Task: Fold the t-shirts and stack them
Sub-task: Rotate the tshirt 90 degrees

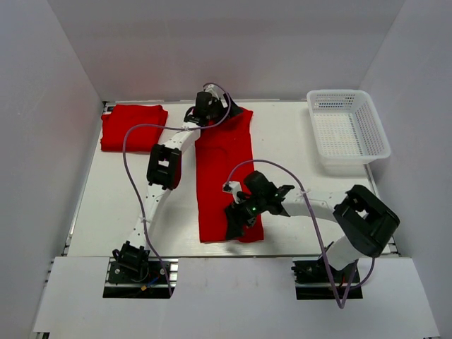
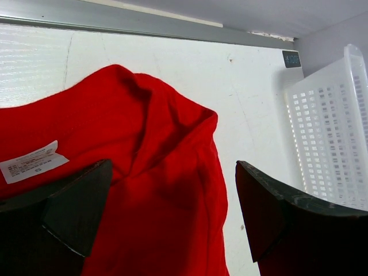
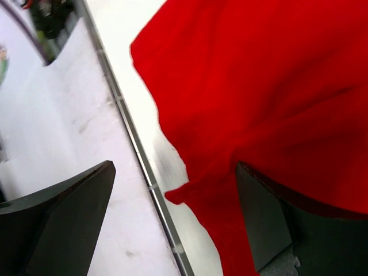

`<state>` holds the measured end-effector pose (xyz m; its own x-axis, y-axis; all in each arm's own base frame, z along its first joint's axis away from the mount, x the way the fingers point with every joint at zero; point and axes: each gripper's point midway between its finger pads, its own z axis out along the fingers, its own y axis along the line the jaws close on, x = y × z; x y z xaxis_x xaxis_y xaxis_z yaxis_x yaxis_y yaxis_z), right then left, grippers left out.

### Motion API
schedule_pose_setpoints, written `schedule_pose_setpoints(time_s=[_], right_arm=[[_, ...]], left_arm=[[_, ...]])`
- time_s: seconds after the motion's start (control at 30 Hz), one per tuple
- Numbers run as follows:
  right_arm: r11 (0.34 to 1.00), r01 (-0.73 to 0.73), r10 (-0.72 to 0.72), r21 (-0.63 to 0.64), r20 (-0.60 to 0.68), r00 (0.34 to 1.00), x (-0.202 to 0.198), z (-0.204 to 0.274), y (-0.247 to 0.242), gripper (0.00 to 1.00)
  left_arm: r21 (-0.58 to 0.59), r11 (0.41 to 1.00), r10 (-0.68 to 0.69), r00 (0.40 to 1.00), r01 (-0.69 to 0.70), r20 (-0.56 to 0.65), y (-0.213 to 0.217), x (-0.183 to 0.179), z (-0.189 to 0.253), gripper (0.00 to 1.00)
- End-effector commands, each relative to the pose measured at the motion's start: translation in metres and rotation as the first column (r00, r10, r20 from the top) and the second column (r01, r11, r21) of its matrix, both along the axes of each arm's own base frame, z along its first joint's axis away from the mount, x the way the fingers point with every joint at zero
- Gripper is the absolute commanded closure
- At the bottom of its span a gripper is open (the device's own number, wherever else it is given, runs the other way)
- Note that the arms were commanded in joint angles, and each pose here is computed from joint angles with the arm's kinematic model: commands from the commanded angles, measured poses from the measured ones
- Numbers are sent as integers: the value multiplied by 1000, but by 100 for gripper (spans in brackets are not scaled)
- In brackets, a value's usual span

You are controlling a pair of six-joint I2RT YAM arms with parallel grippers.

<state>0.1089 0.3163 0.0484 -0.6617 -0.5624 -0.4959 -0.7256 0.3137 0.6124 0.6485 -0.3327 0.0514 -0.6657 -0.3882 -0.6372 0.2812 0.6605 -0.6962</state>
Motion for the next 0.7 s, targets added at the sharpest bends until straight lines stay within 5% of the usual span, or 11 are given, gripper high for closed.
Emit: schedule_pose_setpoints(time_s=[0.0,0.23,0.4,0.53,0.67], right_arm=[[999,50,-47,-16,142,989,23,26,3,10],[980,196,-180,-18,316,931,59,72,-9,10],[929,369,-328,-33,389,861,80,85,-27,10],[829,559,-498,-22,426,755,97,91,-50,10],[708,705,-632,-41,410,658,101,82,-74,10]], left_arm=[[127,992,34,992,-18,-121,12,-20,-33,1],[196,974,92,990,-112,106,33,-7,94,1],[209,946,171,927,-250,333,73,-24,235,1],[269,936,127,929,-229,349,87,-60,277,1],[413,891,113,973,-189,200,112,-130,245,1]])
